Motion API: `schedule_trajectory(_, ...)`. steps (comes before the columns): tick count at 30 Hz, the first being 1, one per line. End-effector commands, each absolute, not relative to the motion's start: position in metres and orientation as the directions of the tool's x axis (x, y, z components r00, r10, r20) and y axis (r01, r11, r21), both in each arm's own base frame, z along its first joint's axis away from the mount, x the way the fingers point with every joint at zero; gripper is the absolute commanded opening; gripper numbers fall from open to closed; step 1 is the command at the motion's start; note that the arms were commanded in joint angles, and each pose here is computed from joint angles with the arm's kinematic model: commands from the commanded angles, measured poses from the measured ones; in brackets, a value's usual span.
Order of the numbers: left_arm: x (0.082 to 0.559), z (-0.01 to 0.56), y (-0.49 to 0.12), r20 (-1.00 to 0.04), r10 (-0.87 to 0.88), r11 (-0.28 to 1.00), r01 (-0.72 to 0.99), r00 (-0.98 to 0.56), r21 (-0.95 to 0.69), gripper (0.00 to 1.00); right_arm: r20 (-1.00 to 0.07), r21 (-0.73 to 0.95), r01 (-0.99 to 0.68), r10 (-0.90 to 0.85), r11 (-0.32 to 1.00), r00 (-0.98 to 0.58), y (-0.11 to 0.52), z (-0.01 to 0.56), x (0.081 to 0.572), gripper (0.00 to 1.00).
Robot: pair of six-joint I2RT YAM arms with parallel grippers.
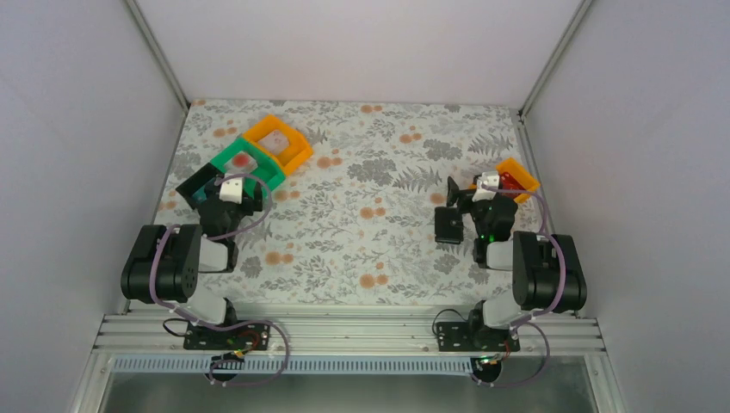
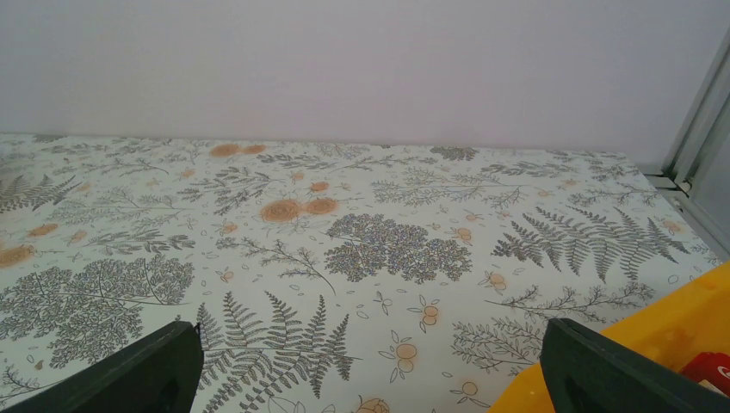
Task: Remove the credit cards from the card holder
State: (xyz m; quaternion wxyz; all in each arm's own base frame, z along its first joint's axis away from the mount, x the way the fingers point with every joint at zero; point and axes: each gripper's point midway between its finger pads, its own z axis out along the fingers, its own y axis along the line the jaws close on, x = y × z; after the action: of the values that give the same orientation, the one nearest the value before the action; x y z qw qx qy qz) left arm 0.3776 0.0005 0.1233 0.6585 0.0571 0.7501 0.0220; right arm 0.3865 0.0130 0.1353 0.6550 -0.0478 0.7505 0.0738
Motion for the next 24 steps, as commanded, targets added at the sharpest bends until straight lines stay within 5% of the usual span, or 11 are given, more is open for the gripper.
schedule_trajectory(1,0.383,0.14,-0.001,-0.991,0.115,0.992,0.061,-0.064,0.111,1.0,-0.995,0.025,-0.162,0.008,0.986,-0.102,0.013,0.145,0.393,0.99)
schedule_trajectory(13,0.383,0.14,0.0,-0.992,0.111,0.993,0.057,-0.067,0.107,1.0,-0.993,0.035,-0.136,0.02,0.99,-0.113,0.008,0.151,0.399,0.99)
schedule_trajectory(18,0.399,0.149,0.0,-0.987,0.1,0.993,0.082,-0.128,0.09,1.0,-0.992,0.086,-0.08,0.079,0.993,-0.094,0.0,0.223,0.4,0.99)
schedule_trajectory(24,0.407,0.209,-0.001,-0.985,0.16,0.981,0.117,-0.056,0.153,1.0,-0.918,0.214,-0.063,0.178,0.975,-0.355,0.008,0.261,0.388,0.99)
